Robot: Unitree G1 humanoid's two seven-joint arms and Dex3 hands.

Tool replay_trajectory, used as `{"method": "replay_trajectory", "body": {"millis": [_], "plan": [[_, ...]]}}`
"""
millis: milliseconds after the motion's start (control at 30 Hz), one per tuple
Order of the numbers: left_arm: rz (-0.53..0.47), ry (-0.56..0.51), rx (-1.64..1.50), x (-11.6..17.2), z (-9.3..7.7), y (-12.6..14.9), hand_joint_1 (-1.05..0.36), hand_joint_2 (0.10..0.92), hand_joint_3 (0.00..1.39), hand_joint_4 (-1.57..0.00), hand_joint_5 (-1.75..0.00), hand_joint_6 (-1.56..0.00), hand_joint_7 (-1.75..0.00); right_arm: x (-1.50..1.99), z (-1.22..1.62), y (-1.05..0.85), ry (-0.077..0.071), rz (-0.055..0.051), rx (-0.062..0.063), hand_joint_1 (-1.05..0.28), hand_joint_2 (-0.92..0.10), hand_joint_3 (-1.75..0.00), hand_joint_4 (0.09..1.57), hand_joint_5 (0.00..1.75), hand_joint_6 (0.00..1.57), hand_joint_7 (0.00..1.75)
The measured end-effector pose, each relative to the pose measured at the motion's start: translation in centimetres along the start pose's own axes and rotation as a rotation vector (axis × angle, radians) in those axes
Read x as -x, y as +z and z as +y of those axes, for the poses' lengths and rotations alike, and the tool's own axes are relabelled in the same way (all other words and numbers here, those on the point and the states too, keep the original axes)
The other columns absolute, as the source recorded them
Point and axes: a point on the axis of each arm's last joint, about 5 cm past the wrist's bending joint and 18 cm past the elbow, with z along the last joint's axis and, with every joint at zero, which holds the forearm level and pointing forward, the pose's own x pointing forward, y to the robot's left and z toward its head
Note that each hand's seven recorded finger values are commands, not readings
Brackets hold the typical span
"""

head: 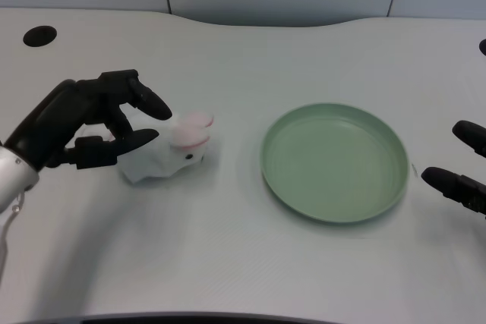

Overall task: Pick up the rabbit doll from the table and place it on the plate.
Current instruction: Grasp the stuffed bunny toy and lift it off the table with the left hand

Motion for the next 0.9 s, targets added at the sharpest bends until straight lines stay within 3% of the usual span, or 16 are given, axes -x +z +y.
{"method": "replay_trajectory", "body": {"millis": [33, 67, 133, 233, 333, 467, 533, 633, 700, 767, 900], "plan": [[-0.012, -0.019, -0.104, -0.5, 0.7, 0.6, -0.6, 0.921, 0.18, -0.48, -0.3, -0.51, -0.03, 0.0, 0.03, 0.01, -0.003, 0.001, 0.007, -0.41, -0.92, -0.05, 0.99, 0.0, 0.89, 0.01], [-0.027, -0.026, -0.189, -0.9, 1.4, 1.1, -0.61, 0.921, 0.17, -0.46, -0.24, -0.5, -0.02, -0.06, 0.09, 0.01, -0.006, 0.006, 0.018, -0.41, -0.92, -0.05, 0.99, 0.0, 0.89, 0.01], [-0.05, -0.037, -0.315, -1.7, 2.0, 2.1, -0.68, 0.921, 0.1, -0.36, -0.12, -0.38, 0.0, -0.13, 0.22, -0.08, -0.008, 0.008, 0.023, -0.4, -0.92, -0.04, 1.0, 0.0, 0.89, 0.01], [-0.056, -0.102, -0.464, -3.4, 1.9, 3.2, -0.78, 0.921, 0.06, -0.2, -0.02, -0.23, 0.0, -0.22, 0.42, -0.1, -0.007, 0.004, 0.032, -0.4, -0.92, -0.05, 0.99, 0.0, 0.89, 0.01], [-0.037, -0.156, -0.536, -4.8, 1.7, 3.7, -0.87, 0.921, 0.07, -0.08, 0.0, -0.12, 0.0, -0.13, 0.49, -0.22, -0.006, 0.004, 0.04, -0.42, -0.92, -0.04, 0.99, 0.0, 0.89, 0.01], [-0.014, -0.175, -0.551, -5.5, 1.7, 3.7, -0.9, 0.921, 0.07, -0.05, 0.0, -0.08, 0.0, 0.23, 0.4, -0.43, -0.013, 0.007, 0.042, -0.43, -0.92, -0.04, 0.99, 0.0, 0.89, 0.0], [0.025, -0.221, -0.562, -6.6, 1.2, 3.4, -0.96, 0.921, 0.08, -0.01, 0.0, -0.02, 0.0, 0.46, 0.36, -0.39, -0.016, 0.008, 0.053, -0.43, -0.92, -0.05, 0.99, 0.0, 0.88, 0.0], [0.101, -0.294, -0.575, -8.6, 0.2, 3.2, -1.01, 0.921, 0.08, 0.0, 0.0, 0.0, 0.0, 0.34, 0.61, -0.36, -0.002, 0.008, 0.067, -0.42, -0.92, -0.05, 1.0, 0.0, 0.88, 0.0], [0.143, -0.336, -0.585, -9.6, -0.4, 3.1, -1.04, 0.921, 0.09, 0.0, 0.0, 0.0, 0.0, 0.47, 0.69, -0.3, 0.002, 0.004, 0.076, -0.41, -0.92, -0.07, 1.0, 0.0, 0.88, 0.0], [0.181, -0.372, -0.599, -10.3, -1.0, 3.1, -1.05, 0.921, 0.1, 0.0, 0.0, 0.0, 0.0, 0.7, 0.65, -0.41, 0.0, 0.007, 0.076, -0.4, -0.92, -0.08, 0.99, 0.0, 0.88, 0.0], [0.258, -0.434, -0.628, -11.3, -1.8, 3.1, -1.05, 0.921, 0.11, 0.0, 0.0, 0.0, 0.0, 1.0, 0.74, -0.35, 0.005, 0.002, 0.088, -0.4, -0.92, -0.09, 0.99, 0.0, 0.87, 0.0]]}}
